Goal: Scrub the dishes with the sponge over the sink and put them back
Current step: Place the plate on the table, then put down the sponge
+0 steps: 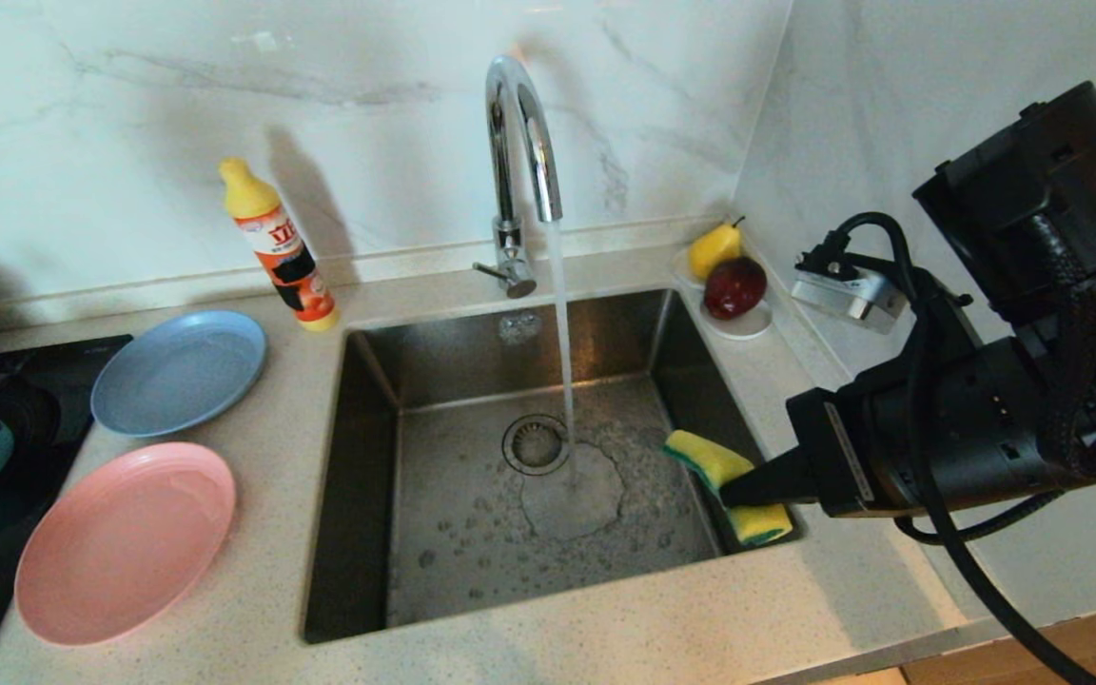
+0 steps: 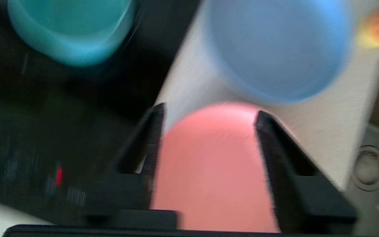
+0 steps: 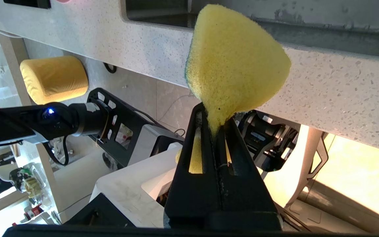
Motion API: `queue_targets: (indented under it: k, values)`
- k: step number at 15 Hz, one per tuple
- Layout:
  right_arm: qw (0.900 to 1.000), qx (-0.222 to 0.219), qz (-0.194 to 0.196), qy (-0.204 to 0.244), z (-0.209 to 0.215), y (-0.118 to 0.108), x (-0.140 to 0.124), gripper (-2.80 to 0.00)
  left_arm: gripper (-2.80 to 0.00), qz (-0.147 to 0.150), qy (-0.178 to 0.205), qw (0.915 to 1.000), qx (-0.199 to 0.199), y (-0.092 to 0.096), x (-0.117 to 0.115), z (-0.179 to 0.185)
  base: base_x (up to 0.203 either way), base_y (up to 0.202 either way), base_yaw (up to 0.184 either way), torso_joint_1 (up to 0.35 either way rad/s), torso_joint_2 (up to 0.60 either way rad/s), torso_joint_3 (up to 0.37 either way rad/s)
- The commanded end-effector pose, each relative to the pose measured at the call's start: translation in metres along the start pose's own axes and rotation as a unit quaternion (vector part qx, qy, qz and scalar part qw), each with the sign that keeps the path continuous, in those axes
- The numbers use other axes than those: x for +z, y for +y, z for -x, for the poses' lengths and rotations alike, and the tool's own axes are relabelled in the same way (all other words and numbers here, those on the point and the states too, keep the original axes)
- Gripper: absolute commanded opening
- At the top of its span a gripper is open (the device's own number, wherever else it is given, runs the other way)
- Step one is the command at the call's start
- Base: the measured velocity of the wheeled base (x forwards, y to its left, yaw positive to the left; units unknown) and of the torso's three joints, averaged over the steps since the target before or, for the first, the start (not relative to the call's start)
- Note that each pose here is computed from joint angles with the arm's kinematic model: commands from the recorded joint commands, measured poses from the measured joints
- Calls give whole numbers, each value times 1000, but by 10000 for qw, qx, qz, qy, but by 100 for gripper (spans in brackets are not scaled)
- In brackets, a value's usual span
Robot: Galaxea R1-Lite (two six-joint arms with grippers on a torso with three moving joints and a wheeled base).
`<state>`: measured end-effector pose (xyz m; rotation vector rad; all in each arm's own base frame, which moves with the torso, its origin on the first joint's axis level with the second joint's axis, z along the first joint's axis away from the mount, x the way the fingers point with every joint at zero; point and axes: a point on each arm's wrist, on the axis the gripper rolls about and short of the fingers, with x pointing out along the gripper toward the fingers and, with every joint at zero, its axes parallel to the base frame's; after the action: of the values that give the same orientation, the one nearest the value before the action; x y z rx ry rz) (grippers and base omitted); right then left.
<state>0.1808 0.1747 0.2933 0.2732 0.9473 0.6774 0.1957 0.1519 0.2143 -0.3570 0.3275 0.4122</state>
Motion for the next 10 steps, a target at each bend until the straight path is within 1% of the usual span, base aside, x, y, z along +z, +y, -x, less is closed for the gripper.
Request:
queue_targets:
  k: [1,2,3,4,5,6,8,9,10]
  values:
    - [10000,31,2,-33,5,1,-1,-280,-280,-477,-263,9974,-462,-20,18,-1,0,0,0,0,0,0]
    - [10000,35,3,-40,6,1,-2,-280,-280,-752,-281,9945,-670,-31,21,-7,0,0,0,0,0,0]
    - [10000,38,5,-46,7,1,-2,-280,-280,-1123,-325,9893,-869,-46,23,-15,0,0,0,0,0,0]
    - [10000,43,7,-54,8,1,-2,-280,-280,-1452,-488,9833,-981,-59,27,-20,0,0,0,0,0,0]
    - [10000,56,5,-75,10,1,-2,-280,-280,-1725,-725,9757,-1142,-78,29,-25,0,0,0,0,0,0]
    - [9999,64,15,-89,11,1,-3,-280,-280,-1933,-1000,9669,-1331,-100,30,-27,0,0,0,0,0,0]
    - [10000,52,5,-82,11,1,-3,-280,-280,-2158,-1420,9502,-1741,-143,27,-18,0,0,0,0,0,0]
    - [10000,41,-2,-76,11,0,-4,-280,-280,-2194,-1625,9428,-1913,-154,28,1,0,0,0,0,0,0]
    - [10000,23,-23,-88,12,0,-4,-280,-280,-2195,-1853,9363,-2021,-157,31,25,0,0,0,0,0,0]
